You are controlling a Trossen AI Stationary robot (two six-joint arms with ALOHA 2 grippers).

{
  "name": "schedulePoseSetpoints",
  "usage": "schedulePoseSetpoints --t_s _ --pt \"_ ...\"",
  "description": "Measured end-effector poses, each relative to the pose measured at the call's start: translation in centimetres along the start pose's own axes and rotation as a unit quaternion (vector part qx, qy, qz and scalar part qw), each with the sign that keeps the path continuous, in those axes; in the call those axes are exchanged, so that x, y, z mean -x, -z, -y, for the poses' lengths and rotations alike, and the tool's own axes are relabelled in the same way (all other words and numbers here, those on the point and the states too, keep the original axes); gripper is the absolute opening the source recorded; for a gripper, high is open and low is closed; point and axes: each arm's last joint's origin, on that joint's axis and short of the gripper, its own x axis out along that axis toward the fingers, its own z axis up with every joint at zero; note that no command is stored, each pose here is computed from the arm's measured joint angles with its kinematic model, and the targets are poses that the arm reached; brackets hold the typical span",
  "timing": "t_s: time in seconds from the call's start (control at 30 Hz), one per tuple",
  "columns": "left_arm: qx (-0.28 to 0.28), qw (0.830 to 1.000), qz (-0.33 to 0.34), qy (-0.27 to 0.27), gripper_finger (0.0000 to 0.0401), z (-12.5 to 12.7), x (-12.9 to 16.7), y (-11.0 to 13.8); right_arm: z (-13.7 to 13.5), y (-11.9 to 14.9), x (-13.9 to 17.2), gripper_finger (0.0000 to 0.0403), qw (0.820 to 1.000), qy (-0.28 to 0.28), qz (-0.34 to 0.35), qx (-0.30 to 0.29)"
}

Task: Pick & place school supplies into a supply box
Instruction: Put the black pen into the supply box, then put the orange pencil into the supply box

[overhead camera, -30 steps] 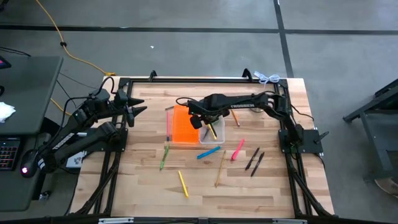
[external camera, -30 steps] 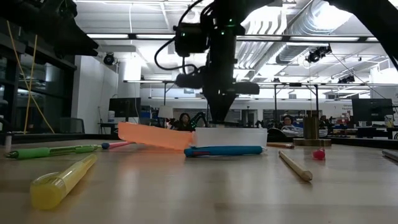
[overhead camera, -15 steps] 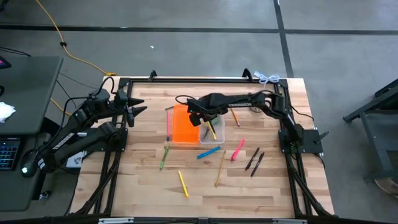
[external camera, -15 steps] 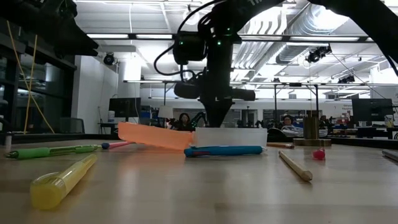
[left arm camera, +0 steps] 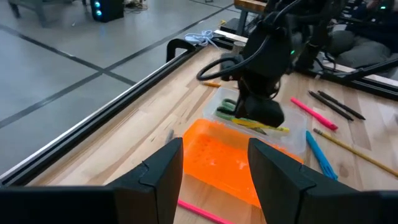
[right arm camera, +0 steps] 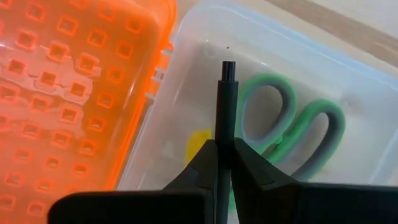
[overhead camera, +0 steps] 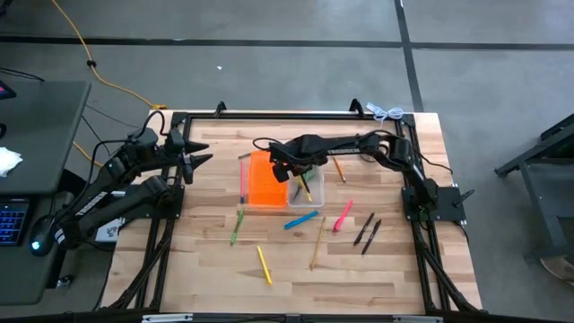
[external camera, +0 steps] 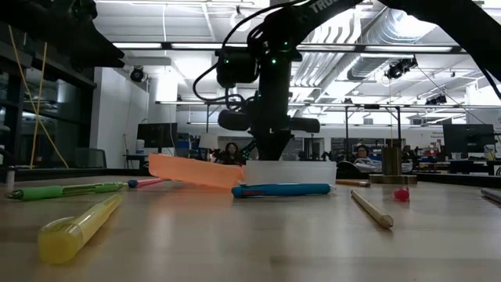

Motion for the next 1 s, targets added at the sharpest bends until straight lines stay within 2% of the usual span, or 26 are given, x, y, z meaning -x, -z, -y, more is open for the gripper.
schedulePoseSetpoints --t_s 0.5,0.8,1.0 --pt "0.0 1.0 -0.002 0.002 0.0209 0.01 0.01 0.05 -0.26 0.05 -0.8 0.0017 1.0 0.001 0.002 0.013" --pt "0.0 1.0 -0.003 0.001 0.0209 0.01 0.01 0.06 -0.27 0.07 -0.8 0.007 1.0 -0.002 -0.001 0.025" --pt "0.0 1.0 -0.003 0.0 0.0209 0.0 0.01 0.06 -0.31 0.12 -0.8 0.01 0.998 -0.027 -0.034 0.053"
